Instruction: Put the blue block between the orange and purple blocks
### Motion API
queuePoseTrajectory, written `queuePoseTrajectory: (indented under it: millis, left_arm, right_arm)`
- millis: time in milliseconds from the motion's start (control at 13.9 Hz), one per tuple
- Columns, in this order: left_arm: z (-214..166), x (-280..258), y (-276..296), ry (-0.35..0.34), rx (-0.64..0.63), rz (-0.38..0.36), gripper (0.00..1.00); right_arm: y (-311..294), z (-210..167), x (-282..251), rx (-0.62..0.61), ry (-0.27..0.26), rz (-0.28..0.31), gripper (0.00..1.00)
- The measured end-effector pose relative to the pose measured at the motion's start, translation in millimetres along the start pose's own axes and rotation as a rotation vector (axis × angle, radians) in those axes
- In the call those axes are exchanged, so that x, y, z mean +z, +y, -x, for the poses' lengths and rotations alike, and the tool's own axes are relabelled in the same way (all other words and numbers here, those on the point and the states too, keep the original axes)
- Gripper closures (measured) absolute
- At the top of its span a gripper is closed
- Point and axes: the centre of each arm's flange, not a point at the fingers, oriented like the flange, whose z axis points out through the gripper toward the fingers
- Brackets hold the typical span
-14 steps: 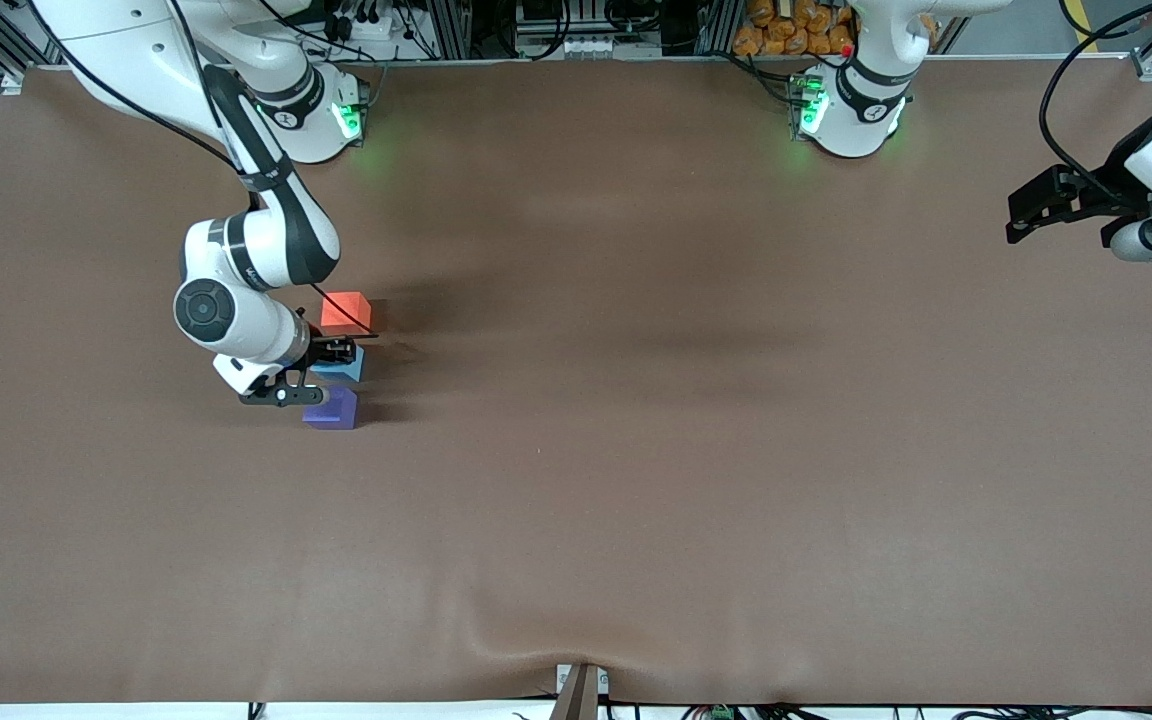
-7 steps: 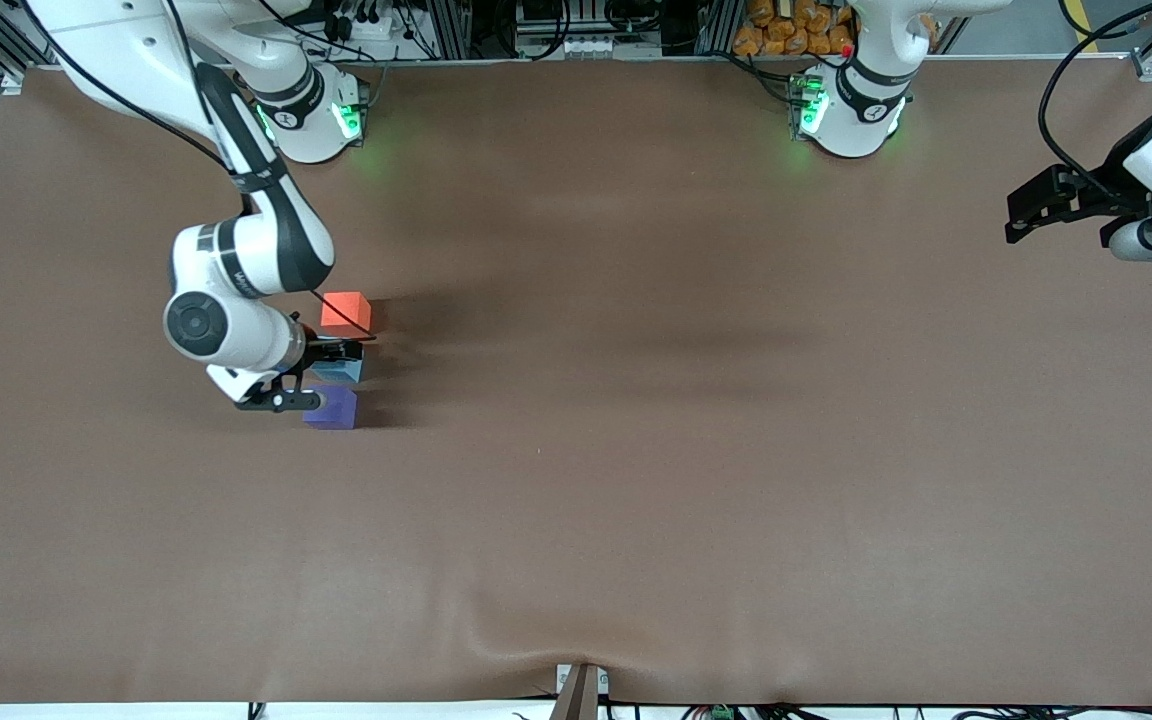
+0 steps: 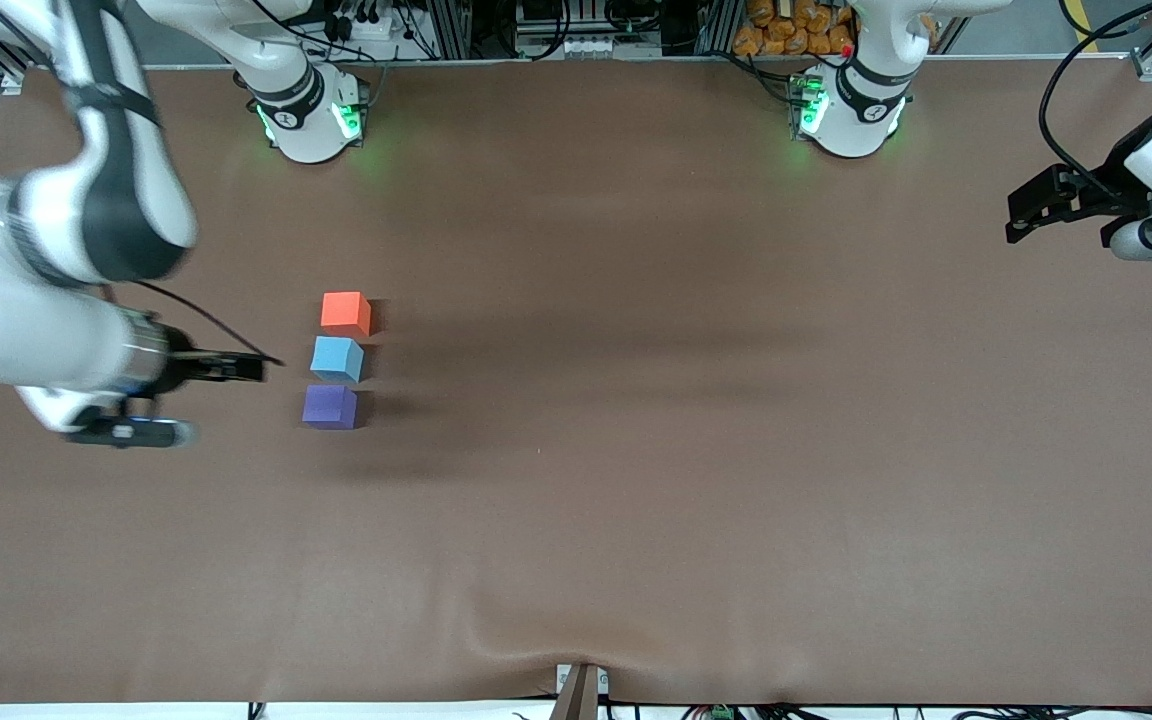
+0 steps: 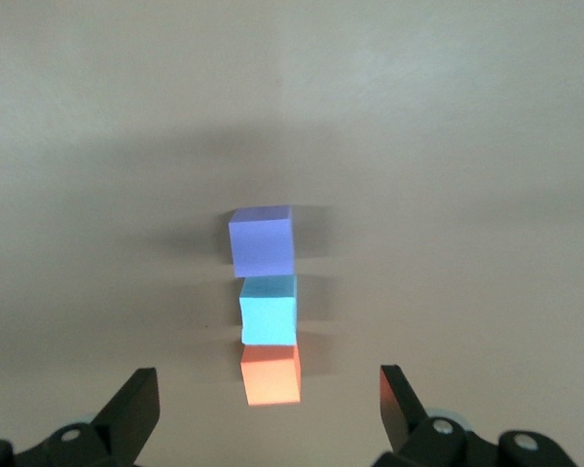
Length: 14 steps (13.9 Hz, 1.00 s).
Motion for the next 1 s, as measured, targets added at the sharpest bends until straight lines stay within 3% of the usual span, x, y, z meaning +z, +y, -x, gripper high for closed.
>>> queuePoseTrajectory:
  millis: [287,431,718,1005]
  left_arm:
    - [0.0,-0.2,0.0,0.0,0.0,0.0,0.0]
    - [0.0,-0.4,0.1,0.001,0.0,0.0,0.0]
    - [0.5,-7.7,11.2,0.02,0.022,0.0,0.0]
    - [1.3,-11.9,18.6,0.029,0.035,-0.001,0.0]
  right_arm:
    - [34.5,15.1,-81.0,0.039,0.04,-0.009,0.0]
    - [39.0,28.9,-107.8,0.044,0.058,0.016,0.0]
    - [37.2,91.4,-178.2,0.032,0.14,0.017,0.0]
    - [37.4,121.8,-187.0,0.024,0.159,0.02,0.0]
